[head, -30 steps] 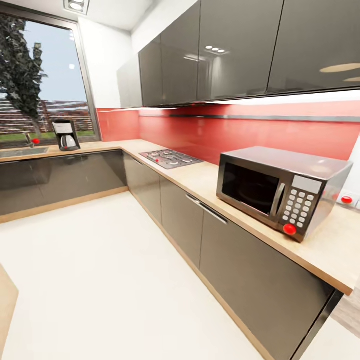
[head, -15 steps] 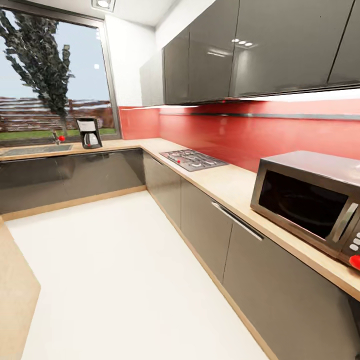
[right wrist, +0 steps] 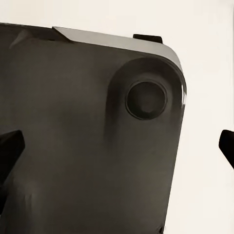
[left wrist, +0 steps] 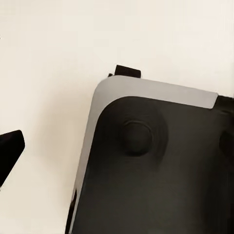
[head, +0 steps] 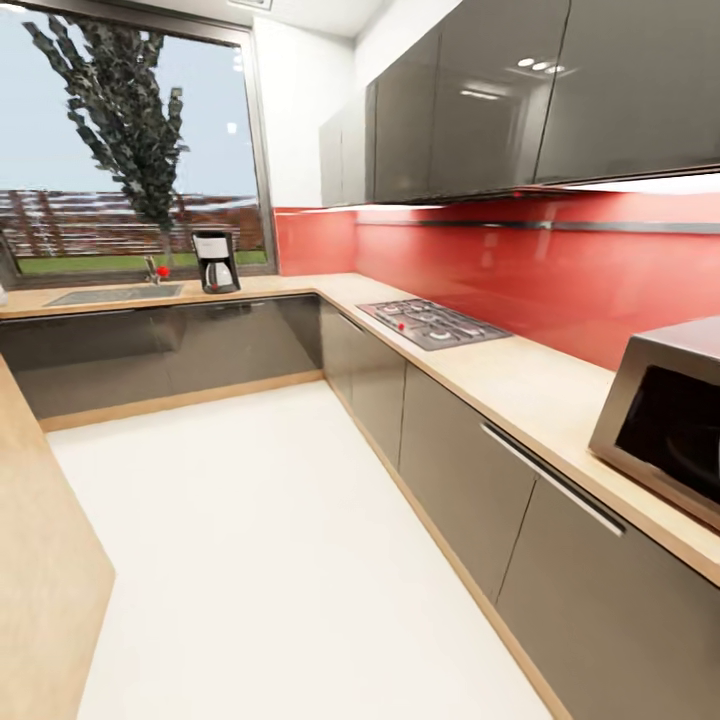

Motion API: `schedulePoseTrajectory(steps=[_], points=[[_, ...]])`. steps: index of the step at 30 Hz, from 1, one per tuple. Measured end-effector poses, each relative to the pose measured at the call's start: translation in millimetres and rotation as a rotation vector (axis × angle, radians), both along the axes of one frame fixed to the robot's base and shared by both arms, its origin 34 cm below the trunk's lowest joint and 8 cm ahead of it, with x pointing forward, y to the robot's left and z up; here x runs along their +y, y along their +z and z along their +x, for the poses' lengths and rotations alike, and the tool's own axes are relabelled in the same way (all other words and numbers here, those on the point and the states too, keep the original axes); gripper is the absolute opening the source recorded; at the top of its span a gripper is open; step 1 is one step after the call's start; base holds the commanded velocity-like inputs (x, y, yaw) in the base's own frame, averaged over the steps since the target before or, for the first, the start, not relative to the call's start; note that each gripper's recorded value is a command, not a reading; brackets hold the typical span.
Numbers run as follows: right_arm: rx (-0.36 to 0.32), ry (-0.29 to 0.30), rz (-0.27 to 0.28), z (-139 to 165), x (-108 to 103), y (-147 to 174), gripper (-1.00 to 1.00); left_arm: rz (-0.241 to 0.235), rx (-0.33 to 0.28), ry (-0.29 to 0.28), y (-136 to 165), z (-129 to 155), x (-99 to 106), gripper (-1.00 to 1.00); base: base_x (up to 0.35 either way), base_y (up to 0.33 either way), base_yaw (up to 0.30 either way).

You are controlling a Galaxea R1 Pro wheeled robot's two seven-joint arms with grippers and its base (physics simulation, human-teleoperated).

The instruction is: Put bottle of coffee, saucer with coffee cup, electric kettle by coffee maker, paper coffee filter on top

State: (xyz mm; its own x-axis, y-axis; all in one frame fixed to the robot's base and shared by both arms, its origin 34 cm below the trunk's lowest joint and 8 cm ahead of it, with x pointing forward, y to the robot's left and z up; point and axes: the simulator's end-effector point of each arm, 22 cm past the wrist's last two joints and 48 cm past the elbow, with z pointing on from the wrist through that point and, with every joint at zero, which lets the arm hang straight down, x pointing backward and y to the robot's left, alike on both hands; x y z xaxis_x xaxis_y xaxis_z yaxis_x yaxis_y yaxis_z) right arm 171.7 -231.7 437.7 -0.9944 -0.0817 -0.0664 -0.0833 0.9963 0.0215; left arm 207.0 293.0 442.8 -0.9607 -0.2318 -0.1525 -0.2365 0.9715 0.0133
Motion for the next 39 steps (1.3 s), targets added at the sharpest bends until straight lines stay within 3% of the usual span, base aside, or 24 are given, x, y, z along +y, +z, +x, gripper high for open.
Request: schedulePoseTrajectory(steps=[3, 4, 10, 14, 17, 39], points=[[-0.016, 0.0, 0.002, 4, 1, 0, 1.0, -0.007, -0.027, 0.008, 2, 15, -4, 1.0, 0.321, 0.144, 0.011], [-0.032, -0.001, -0.006, 10, 0, 1, 1.0, -0.021, -0.049, 0.024, 4, 27, -14, 1.0, 0.329, 0.119, 0.003], [-0.093, -0.025, -0.099, 38, -22, 4, 1.0, -0.052, -0.04, 0.034, 4, 32, -30, 1.0, 0.334, 0.083, 0.001], [-0.167, -0.019, -0.111, 51, -37, 7, 1.0, -0.017, -0.098, 0.037, 5, 31, -26, 1.0, 0.34, 0.008, 0.0], [-0.165, -0.002, -0.099, 44, -36, 6, 1.0, 0.006, -0.108, 0.046, 4, 21, -29, 1.0, 0.341, 0.001, 0.001], [-0.17, 0.005, -0.09, 41, -35, 6, 1.0, 0.009, -0.1, 0.05, 3, 15, -32, 1.0, 0.341, 0.0, 0.248]])
